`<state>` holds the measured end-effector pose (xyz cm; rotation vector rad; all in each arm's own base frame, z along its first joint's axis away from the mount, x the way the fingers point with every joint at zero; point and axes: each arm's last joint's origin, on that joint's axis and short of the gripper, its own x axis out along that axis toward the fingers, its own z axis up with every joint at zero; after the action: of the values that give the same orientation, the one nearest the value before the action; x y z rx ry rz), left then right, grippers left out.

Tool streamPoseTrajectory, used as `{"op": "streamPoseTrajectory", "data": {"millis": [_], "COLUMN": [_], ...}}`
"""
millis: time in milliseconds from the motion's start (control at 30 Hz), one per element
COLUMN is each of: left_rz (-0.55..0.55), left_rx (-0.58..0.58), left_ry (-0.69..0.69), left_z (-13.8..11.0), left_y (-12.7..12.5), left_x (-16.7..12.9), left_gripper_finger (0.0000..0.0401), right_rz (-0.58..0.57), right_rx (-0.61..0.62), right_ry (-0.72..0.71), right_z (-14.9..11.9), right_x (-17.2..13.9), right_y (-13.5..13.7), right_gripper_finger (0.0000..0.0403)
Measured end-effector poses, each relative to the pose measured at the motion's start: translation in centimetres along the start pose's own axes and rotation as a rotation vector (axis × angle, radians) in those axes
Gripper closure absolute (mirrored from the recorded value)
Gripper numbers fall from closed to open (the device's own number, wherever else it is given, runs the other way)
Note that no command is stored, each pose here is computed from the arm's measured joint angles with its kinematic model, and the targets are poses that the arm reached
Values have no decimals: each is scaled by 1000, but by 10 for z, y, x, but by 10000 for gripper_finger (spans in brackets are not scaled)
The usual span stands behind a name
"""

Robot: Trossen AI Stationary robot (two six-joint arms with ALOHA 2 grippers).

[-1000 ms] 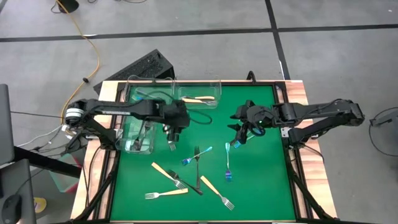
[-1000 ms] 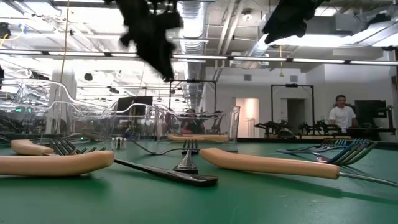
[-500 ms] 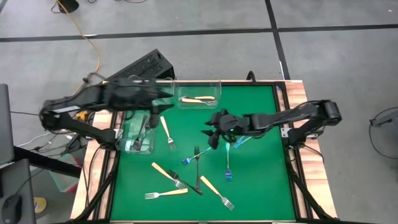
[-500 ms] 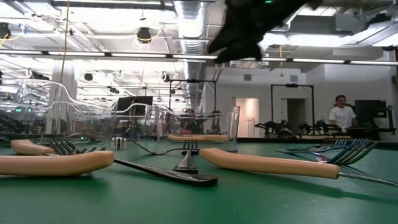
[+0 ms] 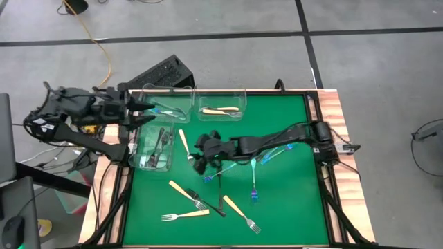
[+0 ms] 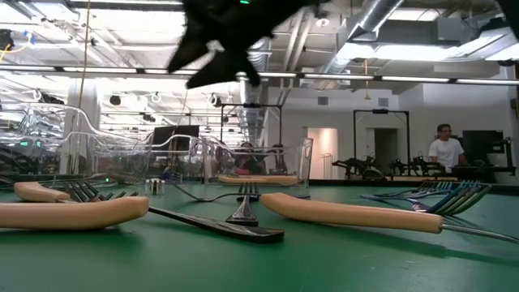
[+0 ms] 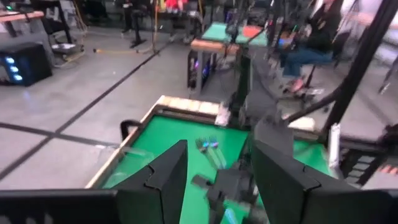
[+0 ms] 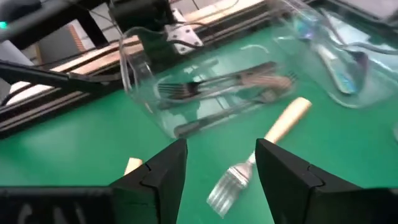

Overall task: Sort silverware by color (type)
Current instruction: Put the yellow fork into the top right transparent bin

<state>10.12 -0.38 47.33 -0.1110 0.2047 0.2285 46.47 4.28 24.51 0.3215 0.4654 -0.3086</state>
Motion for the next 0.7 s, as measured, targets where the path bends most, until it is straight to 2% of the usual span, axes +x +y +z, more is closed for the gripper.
{"op": "streamPoseTrajectory", "data": {"millis": [200, 300, 400, 467, 567, 700], "left_rz": [-13, -13, -12, -9, -6, -3], "left_rx": [-31, -33, -25, -19, -12, -1], "left_ry": [-10, -18, -6, 10, 23, 48], "left_z": [-7, -9, -13, -16, -19, -22], "left_y": [11, 15, 18, 20, 23, 24], "left_x": [-29, -39, -46, -50, -55, -56], "left_gripper_finger": [241, 241, 241, 241, 241, 241], "right_rz": [-21, -110, -251, -302, -281, -251], "right_rx": [-25, -57, -78, -64, -2, 74], "right_ry": [49, 102, 174, 215, 267, 268], "right_z": [3, -3, -7, -12, -20, -17], "right_x": [52, 74, 83, 90, 94, 99], "right_y": [29, 33, 30, 24, 15, 10], "right_gripper_finger": [208, 216, 223, 227, 229, 226]}}
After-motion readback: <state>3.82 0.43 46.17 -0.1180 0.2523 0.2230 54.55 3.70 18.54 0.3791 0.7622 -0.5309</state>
